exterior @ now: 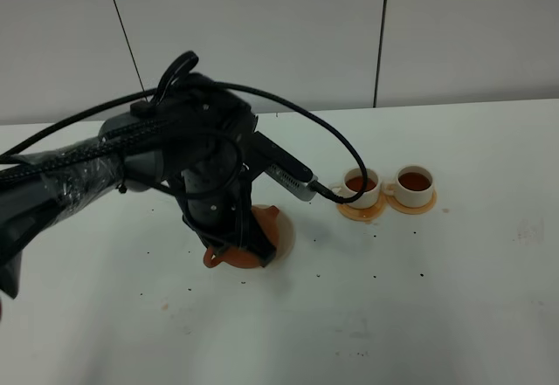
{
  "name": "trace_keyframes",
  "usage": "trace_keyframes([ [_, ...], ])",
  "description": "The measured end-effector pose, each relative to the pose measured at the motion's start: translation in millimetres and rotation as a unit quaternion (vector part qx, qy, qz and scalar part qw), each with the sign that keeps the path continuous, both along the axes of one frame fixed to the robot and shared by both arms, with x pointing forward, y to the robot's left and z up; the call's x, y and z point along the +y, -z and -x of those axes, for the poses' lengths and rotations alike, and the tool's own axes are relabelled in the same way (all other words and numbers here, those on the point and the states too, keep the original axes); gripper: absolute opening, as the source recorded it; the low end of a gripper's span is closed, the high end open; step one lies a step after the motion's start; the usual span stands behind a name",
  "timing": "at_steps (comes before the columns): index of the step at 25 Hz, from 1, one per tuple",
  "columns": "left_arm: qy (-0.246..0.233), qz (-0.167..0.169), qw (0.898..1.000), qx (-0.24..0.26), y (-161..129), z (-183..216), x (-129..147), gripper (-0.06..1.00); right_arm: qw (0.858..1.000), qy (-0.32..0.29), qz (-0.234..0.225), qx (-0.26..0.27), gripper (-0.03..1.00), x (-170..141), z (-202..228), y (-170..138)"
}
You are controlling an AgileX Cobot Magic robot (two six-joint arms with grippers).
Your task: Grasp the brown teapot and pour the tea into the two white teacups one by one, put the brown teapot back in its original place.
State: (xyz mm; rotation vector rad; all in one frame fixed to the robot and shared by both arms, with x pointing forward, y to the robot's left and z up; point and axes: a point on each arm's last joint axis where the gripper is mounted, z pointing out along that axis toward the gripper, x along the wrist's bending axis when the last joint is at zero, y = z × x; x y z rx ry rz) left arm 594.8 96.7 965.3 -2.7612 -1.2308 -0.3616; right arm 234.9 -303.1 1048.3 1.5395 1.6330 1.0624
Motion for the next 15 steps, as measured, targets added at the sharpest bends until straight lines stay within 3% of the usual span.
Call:
trace_keyframes([
  [6,-0.034,0.042,0.997,-0.048,16.5,14.2,11.7,0.17,1.000,0.000,0.000,0.000,0.24,0.0,0.0,0.0],
  [15,-0.059,0.068,0.991,-0.099,0.9,23.5,20.9,0.17,1.000,0.000,0.000,0.000,0.24,0.0,0.0,0.0],
])
